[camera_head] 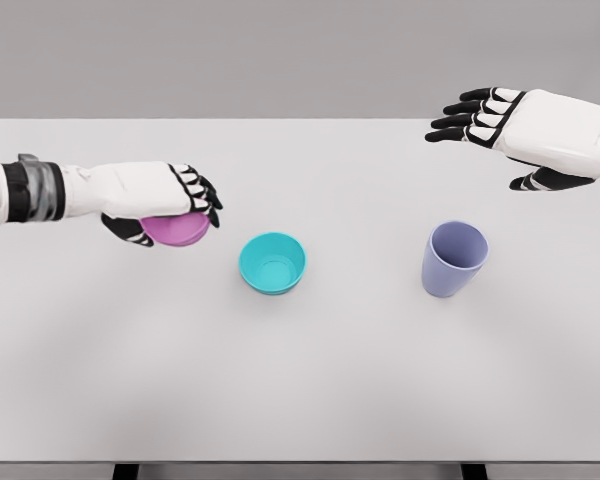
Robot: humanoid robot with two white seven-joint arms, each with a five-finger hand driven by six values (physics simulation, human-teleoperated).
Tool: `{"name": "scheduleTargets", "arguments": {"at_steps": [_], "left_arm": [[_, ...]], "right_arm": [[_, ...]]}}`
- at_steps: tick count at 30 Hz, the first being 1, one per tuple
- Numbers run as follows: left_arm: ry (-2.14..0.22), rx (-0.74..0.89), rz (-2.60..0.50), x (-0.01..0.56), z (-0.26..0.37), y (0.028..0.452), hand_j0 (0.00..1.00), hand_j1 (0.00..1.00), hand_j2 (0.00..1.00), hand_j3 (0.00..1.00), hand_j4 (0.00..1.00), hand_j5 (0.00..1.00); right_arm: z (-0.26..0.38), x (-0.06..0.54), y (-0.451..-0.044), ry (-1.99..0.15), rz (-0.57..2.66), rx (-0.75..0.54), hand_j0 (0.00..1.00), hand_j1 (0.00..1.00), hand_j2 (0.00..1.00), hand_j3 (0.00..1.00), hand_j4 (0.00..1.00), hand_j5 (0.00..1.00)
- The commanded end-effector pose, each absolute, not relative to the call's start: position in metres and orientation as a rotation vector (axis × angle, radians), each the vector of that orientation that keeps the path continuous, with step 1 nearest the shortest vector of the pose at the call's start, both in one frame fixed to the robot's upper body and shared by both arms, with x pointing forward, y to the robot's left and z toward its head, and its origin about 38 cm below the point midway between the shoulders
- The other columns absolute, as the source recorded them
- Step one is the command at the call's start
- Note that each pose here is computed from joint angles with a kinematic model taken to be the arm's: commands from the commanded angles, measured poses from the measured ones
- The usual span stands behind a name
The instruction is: Stacking bowl and cup with both arms
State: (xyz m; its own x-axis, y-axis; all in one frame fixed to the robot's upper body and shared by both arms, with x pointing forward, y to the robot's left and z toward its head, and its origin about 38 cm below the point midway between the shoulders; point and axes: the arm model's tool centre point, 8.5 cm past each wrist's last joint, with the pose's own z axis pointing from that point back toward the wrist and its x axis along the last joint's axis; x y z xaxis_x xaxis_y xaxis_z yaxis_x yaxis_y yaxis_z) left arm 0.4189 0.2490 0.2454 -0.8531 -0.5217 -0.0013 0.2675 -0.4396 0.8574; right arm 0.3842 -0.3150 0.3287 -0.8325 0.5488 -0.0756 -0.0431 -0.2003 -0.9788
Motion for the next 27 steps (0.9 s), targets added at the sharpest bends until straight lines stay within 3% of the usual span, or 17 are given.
{"name": "scheduleTargets", "arguments": {"at_steps": [1,27], "left_arm": [[-1.319,0.357,-2.311,0.415,0.247,0.242,0.71,0.71,0.71,0.71,0.71,0.71],[-1.446,0.252,-2.425,0.403,0.226,0.158,0.71,0.71,0.71,0.71,0.71,0.71]], "right_arm": [[0.329,0.384,-0.315,-1.683,2.080,-0.586,1.00,1.00,1.00,1.00,1.00,1.00],[0.338,0.384,-0.320,-1.697,2.063,-0.622,1.00,1.00,1.00,1.00,1.00,1.00]]}}
